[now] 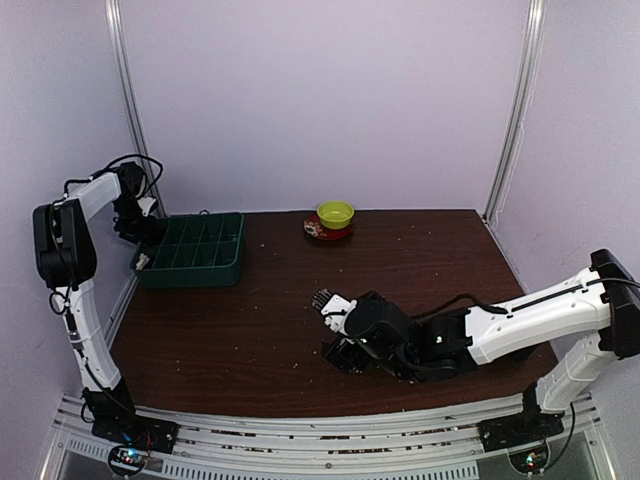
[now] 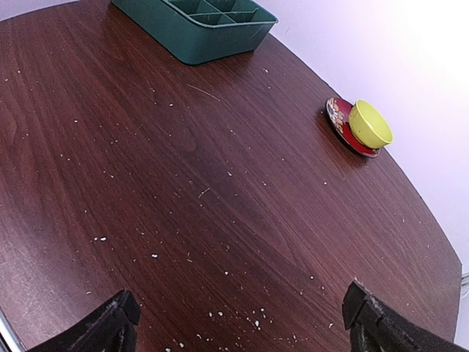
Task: Roll the underwear
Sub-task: Place the underwear in the storage box.
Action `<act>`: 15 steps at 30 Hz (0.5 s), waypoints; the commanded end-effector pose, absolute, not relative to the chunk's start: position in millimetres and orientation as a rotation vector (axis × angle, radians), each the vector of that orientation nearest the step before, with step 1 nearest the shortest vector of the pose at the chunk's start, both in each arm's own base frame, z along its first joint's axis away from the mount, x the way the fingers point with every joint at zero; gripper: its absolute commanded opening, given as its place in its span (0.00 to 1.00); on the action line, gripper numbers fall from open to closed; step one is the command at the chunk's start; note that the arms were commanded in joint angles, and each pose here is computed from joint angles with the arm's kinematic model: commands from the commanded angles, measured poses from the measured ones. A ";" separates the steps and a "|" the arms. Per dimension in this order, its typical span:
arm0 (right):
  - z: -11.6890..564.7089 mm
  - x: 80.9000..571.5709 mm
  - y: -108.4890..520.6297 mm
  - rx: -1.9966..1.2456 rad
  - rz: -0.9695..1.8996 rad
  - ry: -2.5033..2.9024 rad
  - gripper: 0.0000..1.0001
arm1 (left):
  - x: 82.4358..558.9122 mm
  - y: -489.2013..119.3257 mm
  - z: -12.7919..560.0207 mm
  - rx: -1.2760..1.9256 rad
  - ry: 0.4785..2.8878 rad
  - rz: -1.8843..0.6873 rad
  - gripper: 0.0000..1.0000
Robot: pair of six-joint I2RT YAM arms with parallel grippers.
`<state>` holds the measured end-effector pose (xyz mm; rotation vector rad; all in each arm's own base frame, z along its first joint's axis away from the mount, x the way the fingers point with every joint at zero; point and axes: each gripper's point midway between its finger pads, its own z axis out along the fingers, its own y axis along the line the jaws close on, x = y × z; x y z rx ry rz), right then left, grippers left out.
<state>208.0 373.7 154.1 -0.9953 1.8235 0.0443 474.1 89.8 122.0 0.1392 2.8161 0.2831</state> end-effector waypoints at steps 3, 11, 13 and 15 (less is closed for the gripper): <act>157.2 210.3 369.5 -0.959 0.024 1.813 1.00 | 468.0 90.3 125.3 0.167 2.793 0.284 0.46; 157.1 211.0 368.5 -0.960 0.013 1.811 1.00 | 465.4 91.1 101.1 0.177 2.820 0.290 0.36; 156.4 211.7 366.9 -0.957 0.003 1.812 1.00 | 470.4 92.3 113.2 0.173 2.775 0.303 0.37; 157.4 213.7 363.6 -0.935 0.000 1.818 1.00 | 477.5 85.7 135.8 0.196 2.694 0.268 0.41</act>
